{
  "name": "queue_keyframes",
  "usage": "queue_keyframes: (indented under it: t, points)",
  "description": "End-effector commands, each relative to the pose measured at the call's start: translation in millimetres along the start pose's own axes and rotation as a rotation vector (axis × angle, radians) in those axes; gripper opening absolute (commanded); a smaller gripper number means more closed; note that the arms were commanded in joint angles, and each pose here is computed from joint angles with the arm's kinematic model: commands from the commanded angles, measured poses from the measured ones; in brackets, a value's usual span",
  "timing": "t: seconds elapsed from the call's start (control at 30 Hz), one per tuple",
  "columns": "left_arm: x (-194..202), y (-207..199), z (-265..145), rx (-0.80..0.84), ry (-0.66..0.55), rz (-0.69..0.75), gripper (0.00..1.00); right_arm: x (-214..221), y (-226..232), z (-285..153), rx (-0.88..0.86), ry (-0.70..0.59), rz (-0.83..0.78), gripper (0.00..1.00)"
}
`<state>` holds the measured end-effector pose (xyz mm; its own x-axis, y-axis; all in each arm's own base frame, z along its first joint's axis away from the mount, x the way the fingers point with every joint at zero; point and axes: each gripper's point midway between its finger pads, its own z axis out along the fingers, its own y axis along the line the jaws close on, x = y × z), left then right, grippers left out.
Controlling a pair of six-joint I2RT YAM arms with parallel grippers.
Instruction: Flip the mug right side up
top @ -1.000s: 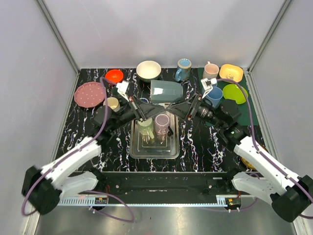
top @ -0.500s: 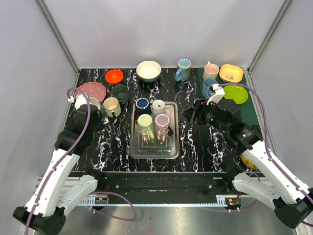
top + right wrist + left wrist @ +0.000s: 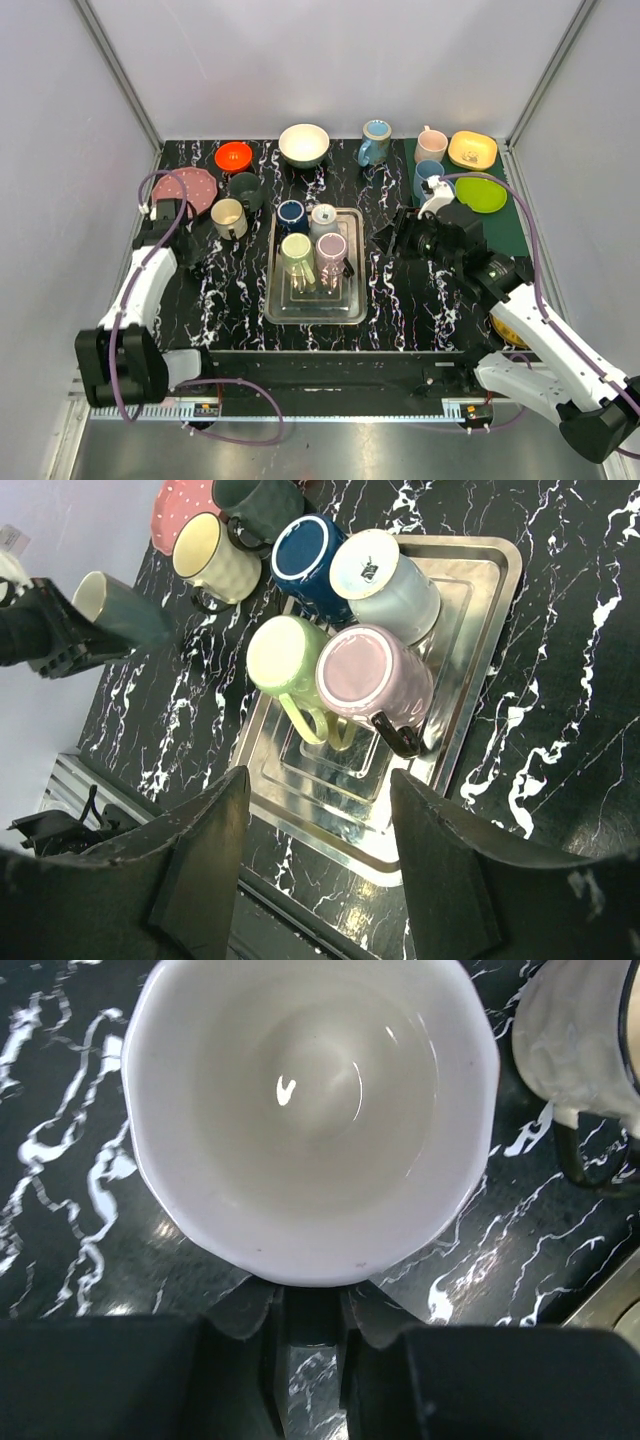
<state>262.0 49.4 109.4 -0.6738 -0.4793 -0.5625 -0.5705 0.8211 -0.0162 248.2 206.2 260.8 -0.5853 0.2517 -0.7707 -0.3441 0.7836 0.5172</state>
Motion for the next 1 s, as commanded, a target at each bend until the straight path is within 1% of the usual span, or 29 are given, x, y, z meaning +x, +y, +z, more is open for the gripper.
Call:
queue_keyframes:
  t: [0.0, 0.13, 0.33, 0.47, 0.5, 0.57, 0.6, 0.67, 0.7, 0.73, 0.77, 0.8, 0.83, 0.87, 0.9, 0.97]
  points:
    - [-54, -38, 10, 0.136, -0.149, -0.078, 0.00, 1, 2, -1, -0.007, 0.006, -0.011, 0.63]
    - [-53, -48, 29, 0.146, -0.114, -0.085, 0.00, 6, -2, 1, 0.001, 0.019, -0.010, 0.63]
    - [-55, -57, 52, 0.136, -0.092, -0.081, 0.00, 13, -6, 6, 0.017, 0.047, -0.017, 0.63]
    - [-60, -59, 56, 0.131, -0.088, -0.080, 0.06, 19, -9, 11, 0.024, 0.079, -0.021, 0.63]
    - [-58, -60, 54, 0.133, -0.075, -0.078, 0.17, 20, -9, 12, 0.026, 0.088, -0.020, 0.63]
    - [-59, -59, 49, 0.136, -0.072, -0.087, 0.31, 25, -12, 15, 0.037, 0.115, -0.026, 0.63]
    - [-59, -57, 41, 0.137, -0.079, -0.098, 0.46, 27, -13, 16, 0.040, 0.130, -0.030, 0.63]
    - [-54, -50, 31, 0.127, -0.082, -0.106, 0.57, 34, -16, 20, 0.055, 0.170, -0.049, 0.64]
    - [-59, -45, 17, 0.132, -0.120, -0.122, 0.61, 36, -15, 21, 0.056, 0.184, -0.065, 0.64]
    - [-57, -41, 11, 0.131, -0.128, -0.127, 0.71, 41, -19, 25, 0.081, 0.210, -0.080, 0.64]
    - [-54, -38, 3, 0.131, -0.128, -0.130, 0.75, 44, -19, 27, 0.089, 0.225, -0.105, 0.64]
    - [-59, -36, -15, 0.160, -0.169, -0.147, 0.82, 51, -14, 29, 0.082, 0.248, -0.135, 0.65]
    - [-56, -35, -23, 0.178, -0.182, -0.152, 0.91, 56, -15, 36, 0.110, 0.266, -0.166, 0.65]
    - [-52, -35, -32, 0.197, -0.184, -0.154, 0.93, 60, -15, 40, 0.126, 0.280, -0.208, 0.65]
    - [-55, -35, -52, 0.239, -0.231, -0.167, 0.93, 64, -16, 44, 0.143, 0.295, -0.238, 0.65]
    - [-43, -44, -69, 0.301, -0.248, -0.143, 0.94, 78, -15, 58, 0.186, 0.352, -0.323, 0.65]
